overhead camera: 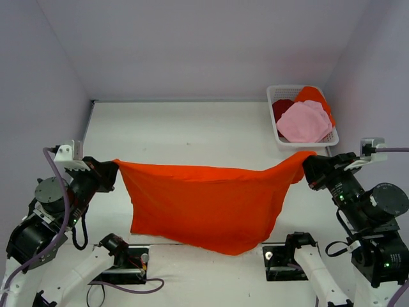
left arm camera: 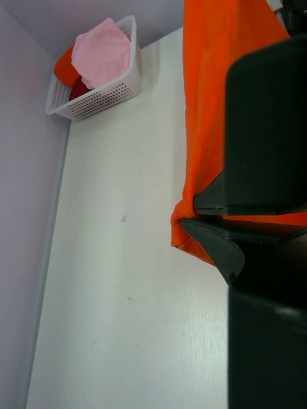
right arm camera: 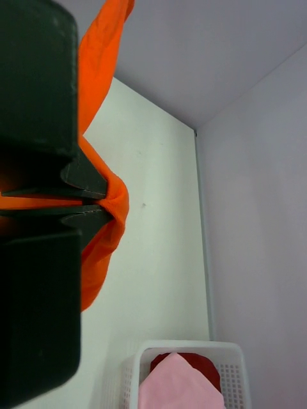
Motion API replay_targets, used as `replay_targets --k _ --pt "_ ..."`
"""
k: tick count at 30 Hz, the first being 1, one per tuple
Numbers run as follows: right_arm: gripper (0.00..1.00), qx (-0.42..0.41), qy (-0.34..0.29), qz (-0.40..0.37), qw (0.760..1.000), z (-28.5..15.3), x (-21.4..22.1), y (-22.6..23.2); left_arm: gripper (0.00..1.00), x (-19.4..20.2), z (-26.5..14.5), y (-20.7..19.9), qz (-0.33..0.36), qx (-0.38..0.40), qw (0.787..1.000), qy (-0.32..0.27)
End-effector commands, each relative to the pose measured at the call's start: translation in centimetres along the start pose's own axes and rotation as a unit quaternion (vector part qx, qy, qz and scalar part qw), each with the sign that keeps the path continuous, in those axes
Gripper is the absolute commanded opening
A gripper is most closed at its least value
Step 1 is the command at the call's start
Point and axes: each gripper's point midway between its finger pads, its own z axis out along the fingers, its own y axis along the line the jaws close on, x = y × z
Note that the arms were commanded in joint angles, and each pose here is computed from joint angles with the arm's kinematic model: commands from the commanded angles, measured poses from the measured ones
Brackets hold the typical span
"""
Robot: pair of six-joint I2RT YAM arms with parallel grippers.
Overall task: Fold and stack the t-shirts
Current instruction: Flatten the tshirt out
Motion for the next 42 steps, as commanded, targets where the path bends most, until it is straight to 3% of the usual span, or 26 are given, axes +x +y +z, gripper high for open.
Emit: replay_targets --k 1,8,18,42 --pt "0.00 0.009 -0.024 -0.015 1.000 1.7 -1.2 -0.7 0.00 -2.0 1.4 -0.9 -0.022 0.003 0.999 -0.036" --pt "0.00 0.061 0.019 -0.006 0.998 3.9 3.1 -4.4 0.00 0.8 3.8 -0.5 -0.031 -0.011 0.999 -0.014" --pt "0.00 0.084 0.054 -0.007 0.995 8.0 4.9 -6.9 0.00 4.0 7.8 -0.2 -0.033 -0.031 0.999 0.013" --pt "0.00 0.086 0.126 -0.007 0.988 18.3 10.0 -7.8 0.00 6.5 14.6 1.8 -0.031 -0.130 0.991 0.027"
